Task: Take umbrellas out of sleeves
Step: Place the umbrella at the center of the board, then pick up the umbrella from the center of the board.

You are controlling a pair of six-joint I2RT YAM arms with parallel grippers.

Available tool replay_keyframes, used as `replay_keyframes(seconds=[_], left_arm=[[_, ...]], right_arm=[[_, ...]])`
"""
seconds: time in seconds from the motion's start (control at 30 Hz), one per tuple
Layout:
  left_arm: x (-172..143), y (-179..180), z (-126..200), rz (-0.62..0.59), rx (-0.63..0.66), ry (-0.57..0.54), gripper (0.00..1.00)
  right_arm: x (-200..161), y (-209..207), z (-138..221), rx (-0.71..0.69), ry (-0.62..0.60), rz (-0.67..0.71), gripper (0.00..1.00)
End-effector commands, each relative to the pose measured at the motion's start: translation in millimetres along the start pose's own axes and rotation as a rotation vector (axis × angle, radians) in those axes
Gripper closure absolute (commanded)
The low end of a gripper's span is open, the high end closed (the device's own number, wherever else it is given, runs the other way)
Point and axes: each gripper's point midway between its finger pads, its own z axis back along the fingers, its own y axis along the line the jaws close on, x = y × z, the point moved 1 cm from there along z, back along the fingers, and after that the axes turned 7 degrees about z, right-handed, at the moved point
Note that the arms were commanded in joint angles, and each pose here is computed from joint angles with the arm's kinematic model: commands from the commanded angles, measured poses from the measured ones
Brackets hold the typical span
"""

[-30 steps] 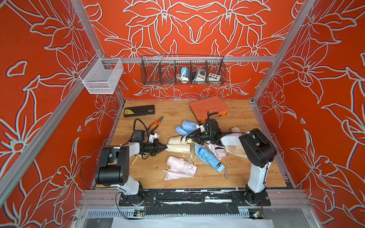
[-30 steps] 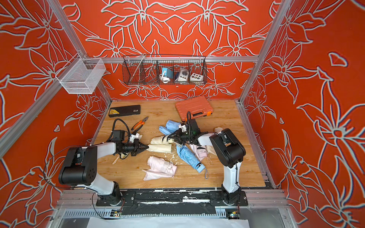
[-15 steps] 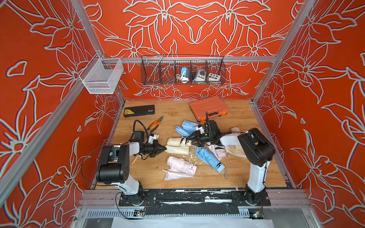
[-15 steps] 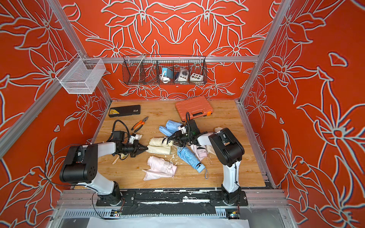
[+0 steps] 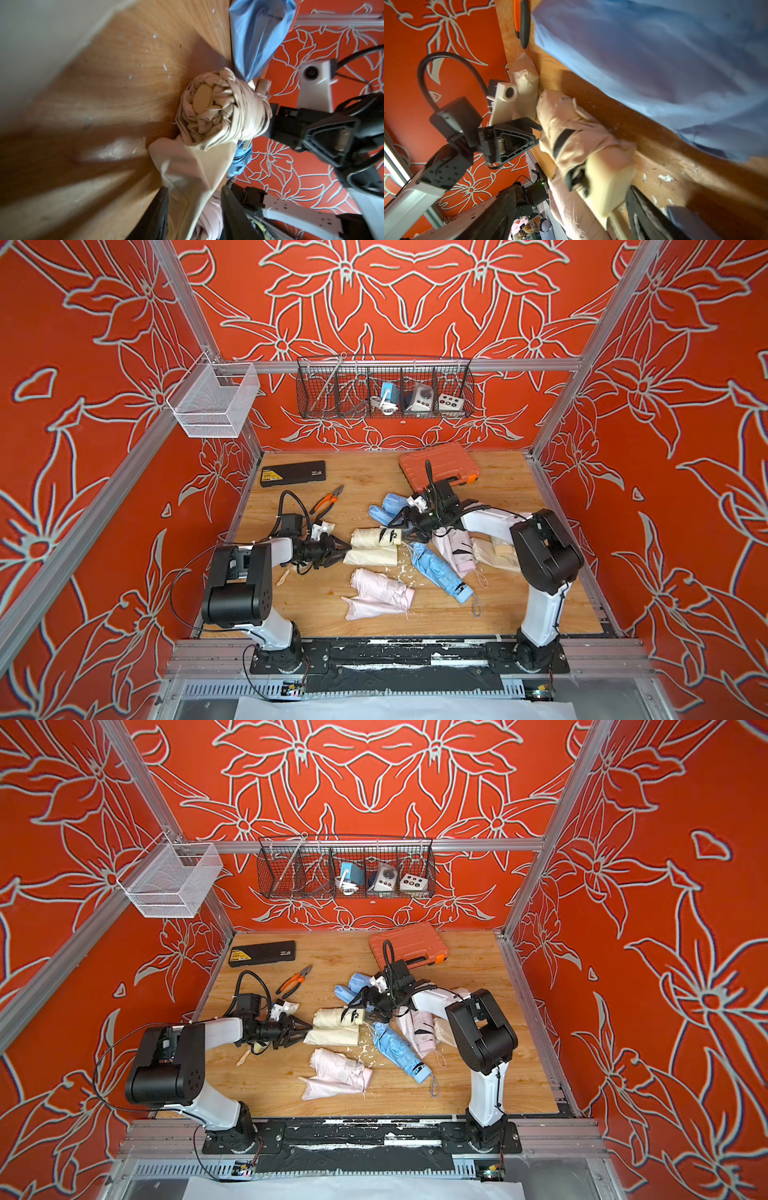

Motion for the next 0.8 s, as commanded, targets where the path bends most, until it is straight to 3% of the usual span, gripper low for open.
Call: replay_keyframes(seconds=[0.0, 0.2, 0.4, 0.63, 0.77], left_arm=[[6.1, -1.4, 7.6, -0.040, 0.047, -0.034, 0.40], [11.2, -11.9, 21.1, -0.100, 0.096, -0.099, 0.22], [15.5, -38.1, 42.5, -0.241, 0.163, -0.191, 0.20], [41.5, -49.4, 80.5, -0.411, 0.484, -0.408, 0.16], [64.3, -39.4, 93.0, -0.440, 0.663, -0.443, 0.13]], right_arm=[[0.1, 17.8, 18.0, -0.048, 0.000, 0.090, 0.03], [-1.3, 26.6, 28.4, -0.064, -0.007, 0.104, 0.02], [-11.2, 38.0, 43.2, -0.064, -0.015, 0.119, 0.01], [-28.1, 42.2, 52.7, -0.048, -0.002, 0.108, 0.01], [-31.5, 49.5, 58.9, -0.038, -0.005, 0.113, 0.01]])
